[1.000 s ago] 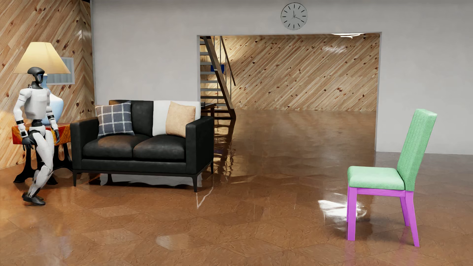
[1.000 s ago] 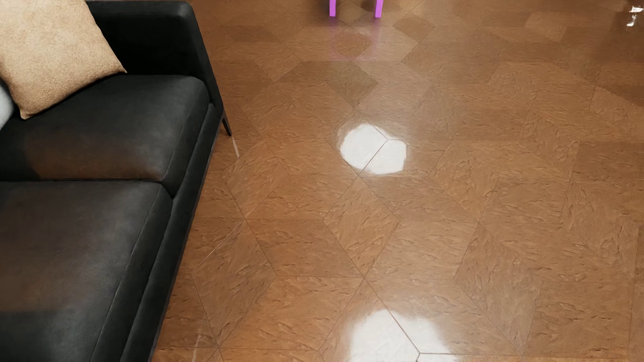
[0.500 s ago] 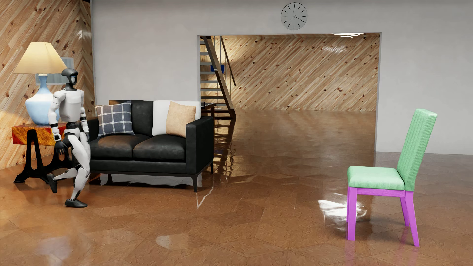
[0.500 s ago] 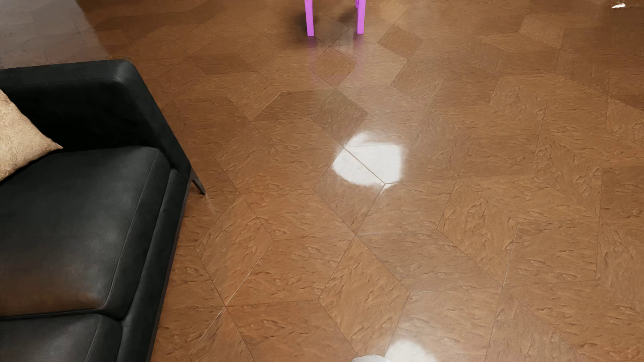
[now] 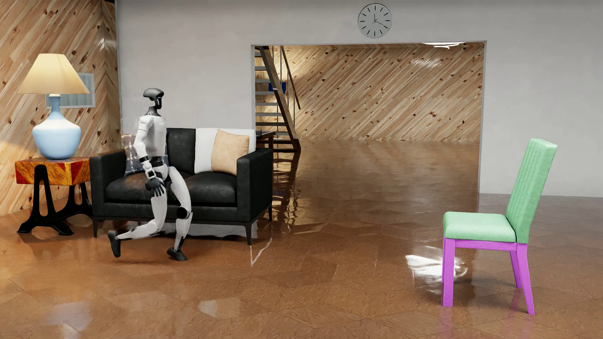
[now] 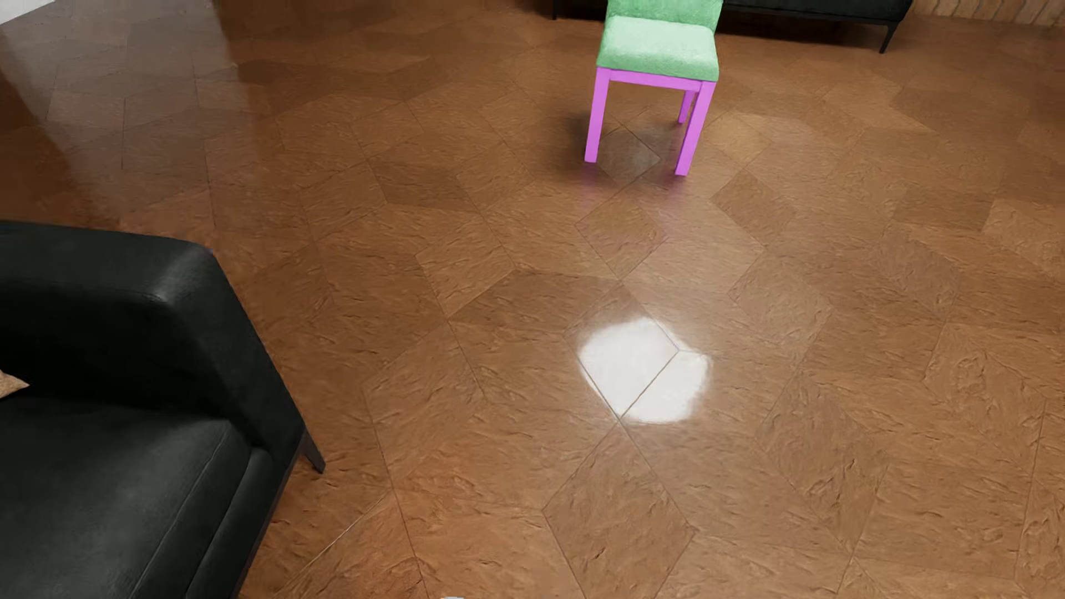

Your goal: Walk to the chair

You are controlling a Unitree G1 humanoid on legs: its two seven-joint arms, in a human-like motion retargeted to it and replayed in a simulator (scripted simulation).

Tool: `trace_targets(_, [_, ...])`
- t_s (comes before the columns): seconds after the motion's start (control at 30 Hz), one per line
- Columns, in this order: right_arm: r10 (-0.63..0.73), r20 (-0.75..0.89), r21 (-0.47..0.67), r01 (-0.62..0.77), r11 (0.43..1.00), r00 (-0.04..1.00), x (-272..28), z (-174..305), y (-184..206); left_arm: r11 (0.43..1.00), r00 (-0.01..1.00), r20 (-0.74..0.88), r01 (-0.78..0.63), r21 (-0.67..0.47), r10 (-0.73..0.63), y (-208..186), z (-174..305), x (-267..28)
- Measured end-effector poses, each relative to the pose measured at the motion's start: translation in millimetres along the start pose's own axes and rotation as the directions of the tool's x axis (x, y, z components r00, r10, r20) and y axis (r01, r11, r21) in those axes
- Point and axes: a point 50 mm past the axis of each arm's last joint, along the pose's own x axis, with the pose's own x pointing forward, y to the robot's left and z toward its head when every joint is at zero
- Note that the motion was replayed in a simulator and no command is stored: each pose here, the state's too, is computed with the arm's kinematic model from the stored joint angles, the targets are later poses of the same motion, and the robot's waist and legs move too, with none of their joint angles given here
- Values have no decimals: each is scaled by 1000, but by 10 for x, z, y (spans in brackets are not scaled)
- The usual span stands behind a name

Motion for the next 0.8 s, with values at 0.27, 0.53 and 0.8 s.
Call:
trace_targets(0.27, [41, -216, -21, -46, 999, 976, -240, -696, 136, 970, 923, 308, -242, 0, 230, 979, 1013, -60])
trace_targets(0.53, [23, -200, -28, -29, 999, 980, -175, -599, 65, 984, 955, 237, -167, -63, 177, 660, 787, 26])
trace_targets(0.8, [-128, 124, 8, 128, 992, 984, -77, 249, -482, 1000, 1000, -28, 0, -28, -1, -34, -81, -13])
